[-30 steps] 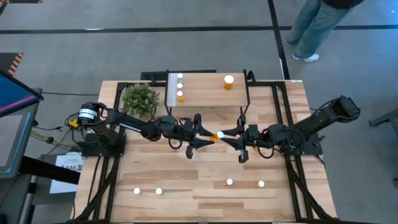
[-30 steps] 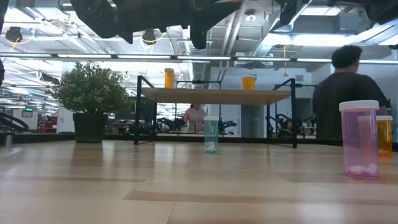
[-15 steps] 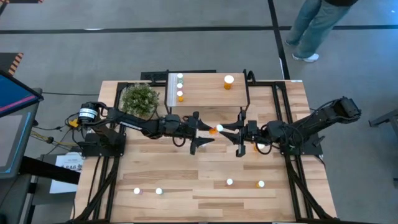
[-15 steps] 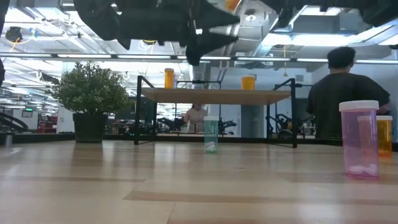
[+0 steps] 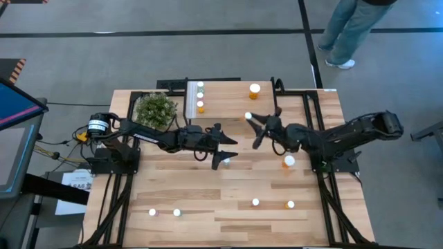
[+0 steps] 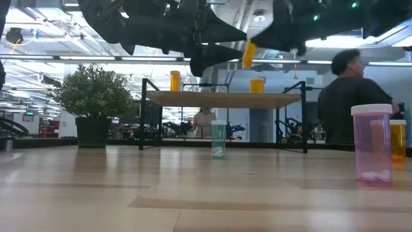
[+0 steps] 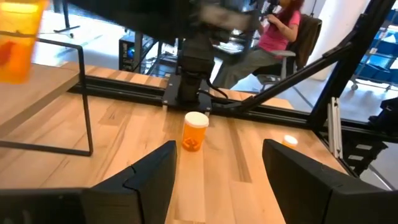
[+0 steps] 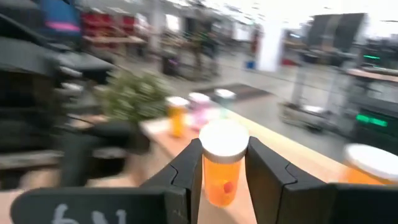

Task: Pick and place medicine bottles onto shelf by color
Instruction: Put the top left orange small pill bottle on the shelf

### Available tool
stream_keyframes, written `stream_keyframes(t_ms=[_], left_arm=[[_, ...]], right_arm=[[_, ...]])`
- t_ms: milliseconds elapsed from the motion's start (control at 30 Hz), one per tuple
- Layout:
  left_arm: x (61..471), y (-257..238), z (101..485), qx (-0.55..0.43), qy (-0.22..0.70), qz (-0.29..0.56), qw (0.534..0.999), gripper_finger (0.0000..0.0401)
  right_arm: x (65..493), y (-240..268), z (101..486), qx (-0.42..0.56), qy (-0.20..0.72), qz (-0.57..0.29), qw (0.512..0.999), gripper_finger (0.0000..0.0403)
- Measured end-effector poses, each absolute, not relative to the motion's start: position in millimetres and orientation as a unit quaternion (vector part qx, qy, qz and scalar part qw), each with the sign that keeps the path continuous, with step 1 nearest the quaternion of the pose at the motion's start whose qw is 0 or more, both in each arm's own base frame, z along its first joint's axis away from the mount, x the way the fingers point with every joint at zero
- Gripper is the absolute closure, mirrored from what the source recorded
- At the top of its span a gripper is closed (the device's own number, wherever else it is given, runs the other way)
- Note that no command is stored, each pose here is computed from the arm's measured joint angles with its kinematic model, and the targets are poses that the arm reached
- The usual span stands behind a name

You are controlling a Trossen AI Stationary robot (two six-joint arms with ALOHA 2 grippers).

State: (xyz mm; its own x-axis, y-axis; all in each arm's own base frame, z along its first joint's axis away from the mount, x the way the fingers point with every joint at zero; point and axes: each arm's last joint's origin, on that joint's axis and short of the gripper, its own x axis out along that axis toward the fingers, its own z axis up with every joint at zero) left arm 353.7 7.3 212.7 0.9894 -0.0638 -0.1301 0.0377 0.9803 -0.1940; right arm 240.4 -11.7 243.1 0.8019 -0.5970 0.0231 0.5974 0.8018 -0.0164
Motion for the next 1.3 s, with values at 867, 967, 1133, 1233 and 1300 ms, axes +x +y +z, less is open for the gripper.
stream_keyframes(t_ms=[867, 967, 1133, 1233, 1300], left_arm=[[354, 7, 213, -0.093, 0.064, -0.026, 0.993, 0.0176], [354, 7, 213, -0.093, 0.064, -0.026, 0.993, 0.0175], [354, 7, 213, -0.094, 0.064, -0.028, 0.993, 0.0175], [354, 7, 213, -0.097, 0.064, -0.03, 0.993, 0.0175], [354, 7, 213, -0.097, 0.064, -0.03, 0.993, 0.0175]], right_arm=[[228, -73, 222, 0.038, 0.075, -0.415, 0.906, 0.0282], [228, -75, 222, 0.042, 0.076, -0.401, 0.912, 0.0272], [228, -76, 222, 0.048, 0.076, -0.398, 0.913, 0.025], [228, -76, 220, 0.049, 0.081, -0.397, 0.913, 0.0237], [228, -76, 221, 0.049, 0.078, -0.397, 0.913, 0.023]])
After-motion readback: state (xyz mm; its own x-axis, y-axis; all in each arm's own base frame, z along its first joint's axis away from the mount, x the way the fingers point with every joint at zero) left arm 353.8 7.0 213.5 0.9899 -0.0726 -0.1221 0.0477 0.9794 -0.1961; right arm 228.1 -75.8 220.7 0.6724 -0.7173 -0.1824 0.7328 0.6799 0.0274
